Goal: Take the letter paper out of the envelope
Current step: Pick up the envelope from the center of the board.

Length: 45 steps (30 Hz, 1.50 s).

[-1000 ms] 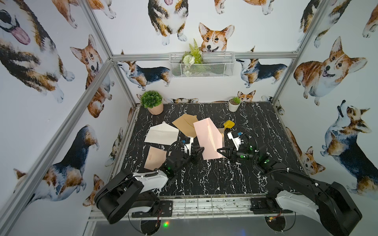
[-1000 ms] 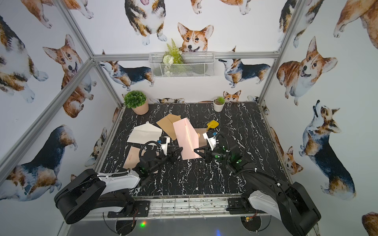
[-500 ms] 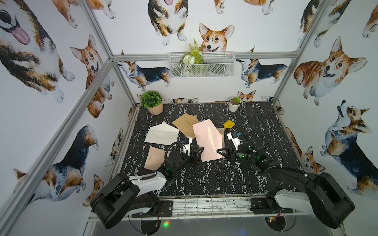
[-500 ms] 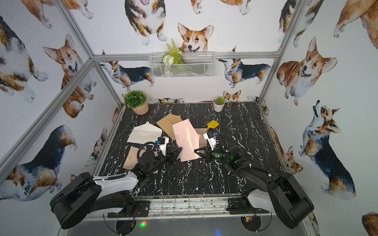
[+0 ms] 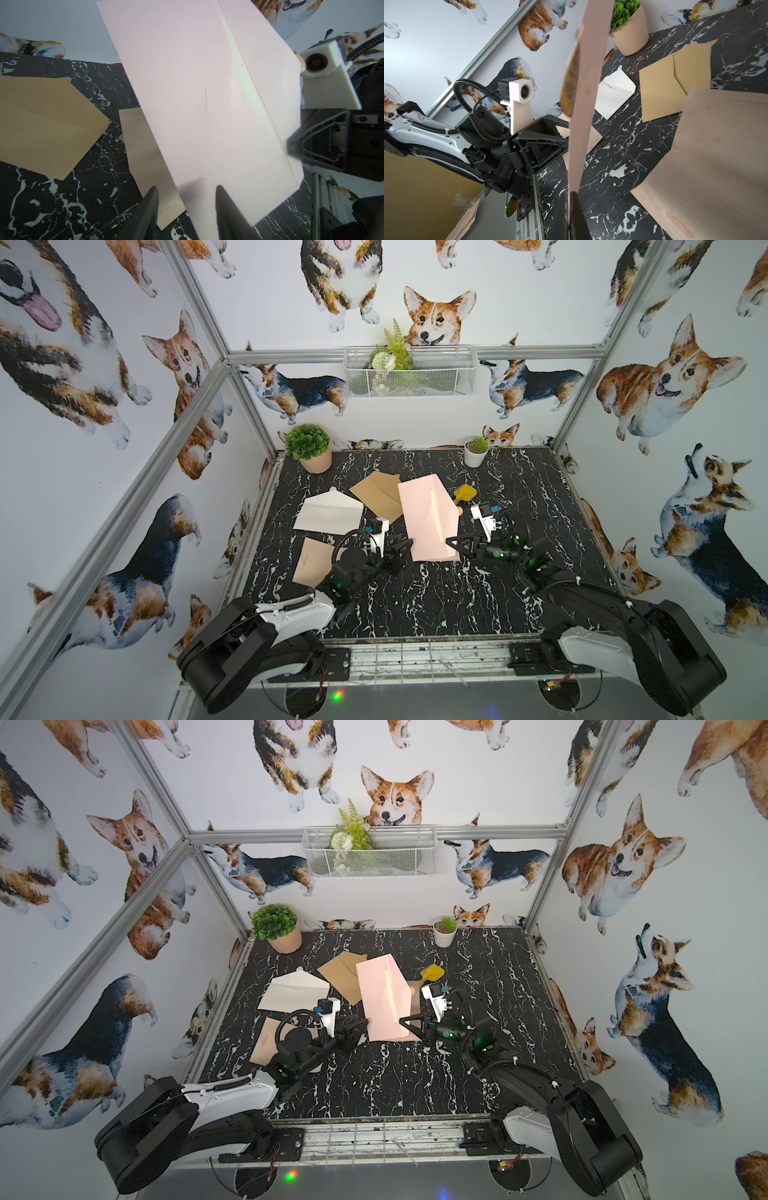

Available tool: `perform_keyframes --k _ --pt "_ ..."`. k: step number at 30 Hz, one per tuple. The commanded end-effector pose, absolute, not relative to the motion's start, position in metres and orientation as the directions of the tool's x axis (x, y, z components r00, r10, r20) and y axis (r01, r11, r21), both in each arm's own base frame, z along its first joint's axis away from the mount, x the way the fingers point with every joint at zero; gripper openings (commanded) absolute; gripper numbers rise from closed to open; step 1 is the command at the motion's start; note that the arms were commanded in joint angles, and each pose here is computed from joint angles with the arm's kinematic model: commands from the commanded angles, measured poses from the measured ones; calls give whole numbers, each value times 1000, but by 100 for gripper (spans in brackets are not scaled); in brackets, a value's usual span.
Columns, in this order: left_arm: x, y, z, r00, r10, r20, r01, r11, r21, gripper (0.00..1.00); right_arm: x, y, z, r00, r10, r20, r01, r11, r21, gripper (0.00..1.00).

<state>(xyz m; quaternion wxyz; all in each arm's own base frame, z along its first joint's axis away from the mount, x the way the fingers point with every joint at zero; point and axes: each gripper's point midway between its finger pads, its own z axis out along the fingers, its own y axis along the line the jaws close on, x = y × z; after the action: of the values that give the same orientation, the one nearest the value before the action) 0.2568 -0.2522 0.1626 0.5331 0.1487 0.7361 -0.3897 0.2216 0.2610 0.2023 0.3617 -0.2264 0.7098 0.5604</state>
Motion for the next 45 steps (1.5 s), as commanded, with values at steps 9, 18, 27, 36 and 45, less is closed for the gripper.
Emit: perform_keyframes --k 9,18,27,36,45 --pt "250 -264 170 -365 -184 -913 700 593 -399 52 211 263 212 -628 76 -774 -750 204 629 0" --pt "243 -275 173 -372 -188 -909 746 522 -413 54 212 289 194 -683 32 -730 -719 148 679 0" --pt "243 -272 174 -362 -187 -913 741 537 -403 54 217 303 183 -711 16 -703 -697 119 707 0" --pt "246 -266 173 -361 -188 -913 717 570 -401 44 220 302 175 -716 20 -698 -689 137 711 0" --pt "249 -258 173 -355 -203 -912 690 601 -403 0 215 293 176 -691 -14 -723 -710 203 674 0"
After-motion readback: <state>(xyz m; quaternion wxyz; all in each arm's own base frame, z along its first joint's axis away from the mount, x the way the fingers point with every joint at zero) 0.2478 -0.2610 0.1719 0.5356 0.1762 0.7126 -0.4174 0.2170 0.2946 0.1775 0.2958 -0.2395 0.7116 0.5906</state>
